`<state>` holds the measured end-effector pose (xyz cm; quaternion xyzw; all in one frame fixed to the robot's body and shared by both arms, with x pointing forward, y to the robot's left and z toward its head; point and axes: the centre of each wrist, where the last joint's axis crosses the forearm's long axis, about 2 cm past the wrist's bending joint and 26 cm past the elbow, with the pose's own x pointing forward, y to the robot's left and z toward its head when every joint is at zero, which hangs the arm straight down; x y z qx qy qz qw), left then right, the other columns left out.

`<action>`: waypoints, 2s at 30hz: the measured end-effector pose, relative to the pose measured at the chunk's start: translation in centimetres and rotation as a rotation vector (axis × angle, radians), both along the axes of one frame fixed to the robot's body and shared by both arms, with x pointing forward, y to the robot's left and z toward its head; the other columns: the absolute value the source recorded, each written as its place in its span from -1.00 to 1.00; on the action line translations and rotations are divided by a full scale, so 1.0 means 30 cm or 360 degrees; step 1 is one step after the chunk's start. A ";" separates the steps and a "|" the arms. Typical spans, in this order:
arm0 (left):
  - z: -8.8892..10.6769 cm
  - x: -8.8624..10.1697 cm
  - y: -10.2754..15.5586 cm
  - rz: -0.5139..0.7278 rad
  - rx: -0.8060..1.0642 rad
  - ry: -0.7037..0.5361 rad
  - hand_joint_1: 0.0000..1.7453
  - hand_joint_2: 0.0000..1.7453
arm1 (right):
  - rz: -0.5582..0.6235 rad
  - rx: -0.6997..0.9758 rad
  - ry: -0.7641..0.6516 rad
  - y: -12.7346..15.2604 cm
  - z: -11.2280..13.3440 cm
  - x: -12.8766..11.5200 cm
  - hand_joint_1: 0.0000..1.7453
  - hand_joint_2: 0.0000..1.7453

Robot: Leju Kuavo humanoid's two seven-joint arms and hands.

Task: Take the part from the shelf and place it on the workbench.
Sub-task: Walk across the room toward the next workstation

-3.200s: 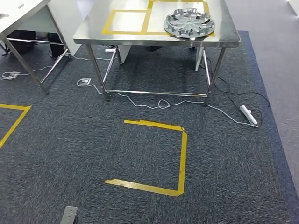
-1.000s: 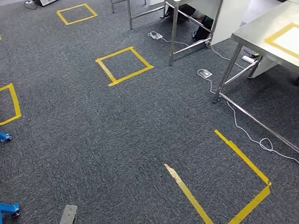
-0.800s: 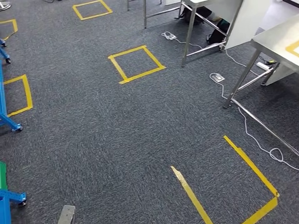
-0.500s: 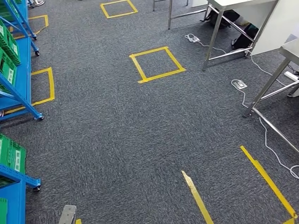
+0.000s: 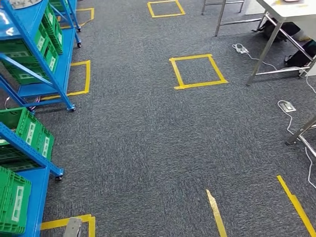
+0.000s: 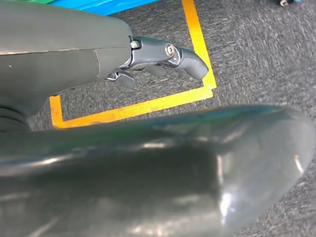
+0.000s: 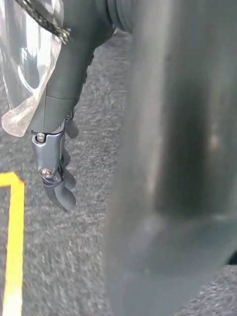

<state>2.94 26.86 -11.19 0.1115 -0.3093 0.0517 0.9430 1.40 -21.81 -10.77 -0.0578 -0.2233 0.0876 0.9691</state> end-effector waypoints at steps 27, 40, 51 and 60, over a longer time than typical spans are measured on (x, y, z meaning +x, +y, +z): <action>-0.001 -0.011 0.004 0.0013 0.0004 0.0011 -1.00 -1.00 | 0.0028 -0.0012 -0.0011 -0.001 0.000 0.000 -1.00 -1.00; 0.000 -0.003 0.004 0.0014 0.0004 0.0003 -1.00 -1.00 | 0.0035 -0.0013 -0.0022 -0.002 0.000 0.003 -1.00 -1.00; -0.001 -0.009 0.004 0.0016 0.0004 0.0004 -1.00 -1.00 | 0.0038 -0.0014 -0.0022 -0.003 0.000 0.001 -1.00 -1.00; -0.001 -0.003 0.009 0.0021 0.0009 -0.0008 -1.00 -1.00 | 0.0042 -0.0012 -0.0025 -0.003 0.000 0.004 -1.00 -1.00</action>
